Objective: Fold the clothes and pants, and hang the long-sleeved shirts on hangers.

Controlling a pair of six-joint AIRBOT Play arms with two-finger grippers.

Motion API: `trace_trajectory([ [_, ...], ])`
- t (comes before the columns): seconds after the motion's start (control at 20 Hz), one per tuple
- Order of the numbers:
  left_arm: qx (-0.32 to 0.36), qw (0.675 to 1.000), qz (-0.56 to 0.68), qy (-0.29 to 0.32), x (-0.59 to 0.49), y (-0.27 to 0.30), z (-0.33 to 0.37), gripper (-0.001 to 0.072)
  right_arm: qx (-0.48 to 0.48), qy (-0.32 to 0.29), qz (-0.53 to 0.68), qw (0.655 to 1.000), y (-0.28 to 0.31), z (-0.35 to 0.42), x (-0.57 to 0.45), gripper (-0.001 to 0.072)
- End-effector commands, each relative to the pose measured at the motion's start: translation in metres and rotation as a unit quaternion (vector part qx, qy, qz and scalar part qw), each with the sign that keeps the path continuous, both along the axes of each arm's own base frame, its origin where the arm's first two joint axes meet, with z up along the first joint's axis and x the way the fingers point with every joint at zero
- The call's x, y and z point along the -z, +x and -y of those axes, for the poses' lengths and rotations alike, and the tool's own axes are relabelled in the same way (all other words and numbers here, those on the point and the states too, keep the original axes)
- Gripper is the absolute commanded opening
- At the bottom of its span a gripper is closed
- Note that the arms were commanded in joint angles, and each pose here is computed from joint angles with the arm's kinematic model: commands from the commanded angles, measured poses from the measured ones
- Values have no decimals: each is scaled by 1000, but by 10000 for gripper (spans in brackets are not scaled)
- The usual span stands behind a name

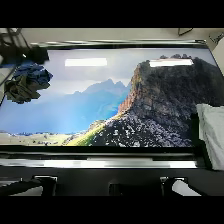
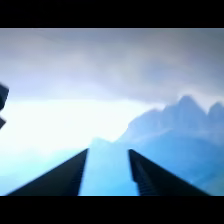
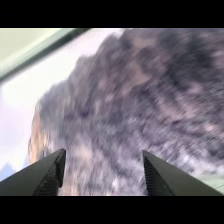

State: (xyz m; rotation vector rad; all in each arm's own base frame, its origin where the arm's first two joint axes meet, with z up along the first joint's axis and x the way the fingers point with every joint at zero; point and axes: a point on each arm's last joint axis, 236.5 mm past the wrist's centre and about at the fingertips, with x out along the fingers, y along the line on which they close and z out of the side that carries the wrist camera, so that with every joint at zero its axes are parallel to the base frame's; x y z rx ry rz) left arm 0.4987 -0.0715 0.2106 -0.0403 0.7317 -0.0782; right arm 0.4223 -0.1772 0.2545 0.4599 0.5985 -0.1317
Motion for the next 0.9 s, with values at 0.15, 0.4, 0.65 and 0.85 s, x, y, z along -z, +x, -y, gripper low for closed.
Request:
trace_trajectory([
  [0.15,49,922,-383,28,183,-121,25,704,-147,31,-353,923,-40,-157,188,674],
  [0.4,11,963,-269,-7,196,-122,29,704,-163,28,-371,914,-47,-170,198,674],
  [0.65,8,963,-268,-9,196,-121,27,704,-163,28,-370,914,-46,-170,198,674],
  [0.85,8,963,-268,-8,196,-121,27,704,-163,28,-369,915,-46,-170,198,674],
])
